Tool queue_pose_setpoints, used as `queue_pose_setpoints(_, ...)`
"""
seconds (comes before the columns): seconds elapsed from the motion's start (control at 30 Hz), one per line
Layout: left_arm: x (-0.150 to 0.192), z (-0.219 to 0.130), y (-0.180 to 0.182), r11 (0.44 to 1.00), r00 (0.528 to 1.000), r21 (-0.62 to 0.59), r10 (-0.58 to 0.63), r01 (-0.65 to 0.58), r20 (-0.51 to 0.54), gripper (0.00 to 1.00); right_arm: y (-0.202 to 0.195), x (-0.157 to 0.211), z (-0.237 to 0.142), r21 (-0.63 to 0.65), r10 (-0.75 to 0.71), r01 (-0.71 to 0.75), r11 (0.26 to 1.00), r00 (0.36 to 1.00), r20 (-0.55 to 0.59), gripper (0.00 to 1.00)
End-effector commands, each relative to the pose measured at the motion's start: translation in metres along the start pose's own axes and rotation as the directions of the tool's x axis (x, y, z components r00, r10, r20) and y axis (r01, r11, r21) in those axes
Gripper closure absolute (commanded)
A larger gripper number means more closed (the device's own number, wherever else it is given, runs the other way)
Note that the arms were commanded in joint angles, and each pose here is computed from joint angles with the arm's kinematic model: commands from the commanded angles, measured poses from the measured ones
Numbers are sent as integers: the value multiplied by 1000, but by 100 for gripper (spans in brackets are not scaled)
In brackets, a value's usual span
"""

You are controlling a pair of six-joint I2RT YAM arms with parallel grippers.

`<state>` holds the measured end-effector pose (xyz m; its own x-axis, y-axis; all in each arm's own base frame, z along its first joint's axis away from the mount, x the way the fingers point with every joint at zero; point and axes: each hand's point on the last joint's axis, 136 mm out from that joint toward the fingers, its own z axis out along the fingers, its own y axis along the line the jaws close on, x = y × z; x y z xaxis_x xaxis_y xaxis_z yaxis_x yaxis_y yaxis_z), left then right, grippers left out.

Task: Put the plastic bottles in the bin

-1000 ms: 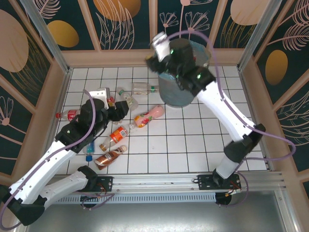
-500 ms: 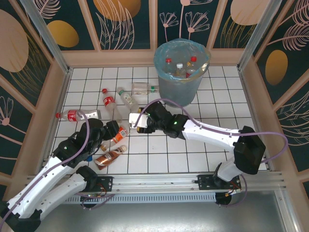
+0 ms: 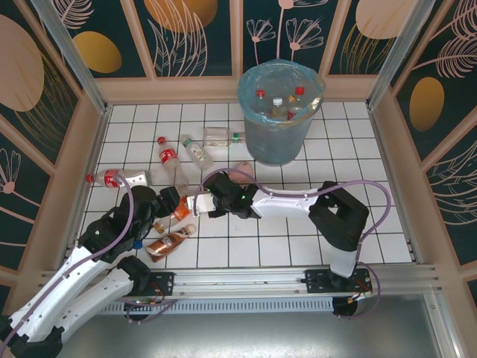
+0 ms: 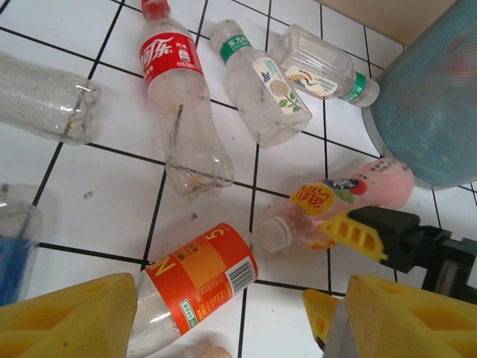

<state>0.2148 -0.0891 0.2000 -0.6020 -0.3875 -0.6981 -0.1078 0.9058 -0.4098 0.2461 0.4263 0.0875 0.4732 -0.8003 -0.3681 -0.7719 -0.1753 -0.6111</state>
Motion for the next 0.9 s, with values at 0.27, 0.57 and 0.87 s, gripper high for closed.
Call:
queue_pose_setpoints(0.27, 5, 1, 4, 999, 999, 0, 42, -42, 1, 26, -13, 6, 47, 11, -46, 47, 999, 995, -90, 38)
queue_pose_setpoints(0.57, 4, -1, 3, 999, 999, 11, 37, -37, 8, 26, -10, 12, 58, -40, -58, 54, 998, 993, -107, 49)
queue_pose_setpoints(0.87, 4, -2, 1, 999, 999, 26, 42, -42, 8, 26, -10, 9, 54, -86, -36, 26, 996, 992, -117, 69)
